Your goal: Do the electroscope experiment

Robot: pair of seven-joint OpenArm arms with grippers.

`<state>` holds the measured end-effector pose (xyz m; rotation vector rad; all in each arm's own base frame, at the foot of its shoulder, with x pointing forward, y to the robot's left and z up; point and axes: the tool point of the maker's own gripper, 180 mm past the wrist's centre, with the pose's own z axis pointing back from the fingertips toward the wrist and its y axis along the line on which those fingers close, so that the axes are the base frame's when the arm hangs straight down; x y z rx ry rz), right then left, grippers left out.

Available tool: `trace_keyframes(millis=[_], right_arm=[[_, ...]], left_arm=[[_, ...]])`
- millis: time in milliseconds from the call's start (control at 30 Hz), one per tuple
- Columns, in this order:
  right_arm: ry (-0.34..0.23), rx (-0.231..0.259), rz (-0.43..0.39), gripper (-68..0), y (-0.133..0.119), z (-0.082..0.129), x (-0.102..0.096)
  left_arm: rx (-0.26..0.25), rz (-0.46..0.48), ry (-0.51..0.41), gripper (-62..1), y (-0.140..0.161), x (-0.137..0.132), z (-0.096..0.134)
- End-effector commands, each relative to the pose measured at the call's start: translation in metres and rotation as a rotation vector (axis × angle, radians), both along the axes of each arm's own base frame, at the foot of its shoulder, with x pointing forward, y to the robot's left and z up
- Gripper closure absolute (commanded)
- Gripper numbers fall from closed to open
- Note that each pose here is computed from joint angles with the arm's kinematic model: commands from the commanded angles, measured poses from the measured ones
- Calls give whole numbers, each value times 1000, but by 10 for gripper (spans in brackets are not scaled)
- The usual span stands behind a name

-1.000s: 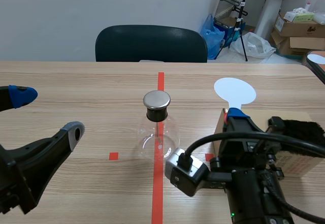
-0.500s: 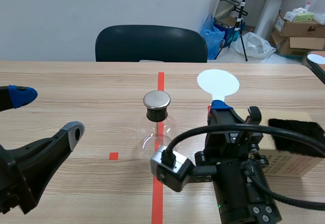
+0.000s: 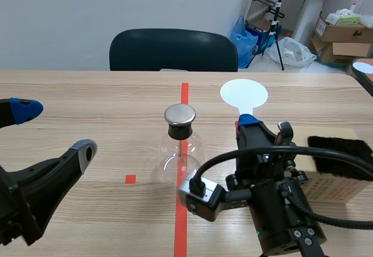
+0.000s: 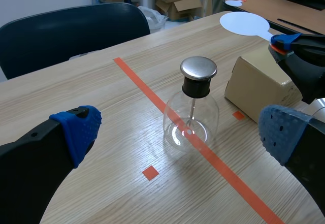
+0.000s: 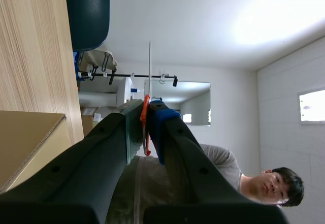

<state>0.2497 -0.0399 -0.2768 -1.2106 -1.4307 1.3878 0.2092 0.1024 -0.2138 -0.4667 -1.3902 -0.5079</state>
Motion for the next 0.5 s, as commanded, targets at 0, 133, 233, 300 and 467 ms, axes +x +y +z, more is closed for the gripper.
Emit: trace_keyframes(millis=[0, 133, 233, 300, 467], right_arm=[[-26, -6, 5, -9, -1, 4, 6], [-10, -3, 12, -9, -2, 0, 9], [-9, 0, 10, -9, -2, 0, 10], [-11, 0, 10, -9, -2, 0, 10], [-12, 2, 10, -9, -2, 0, 10]], left_arm=[[-28, -7, -28, -623, -5, 0, 10], [-28, -7, -28, -623, -5, 0, 10], [-28, -7, -28, -623, -5, 0, 10], [-28, -7, -28, -623, -5, 0, 10], [-28, -7, -28, -623, -5, 0, 10]])
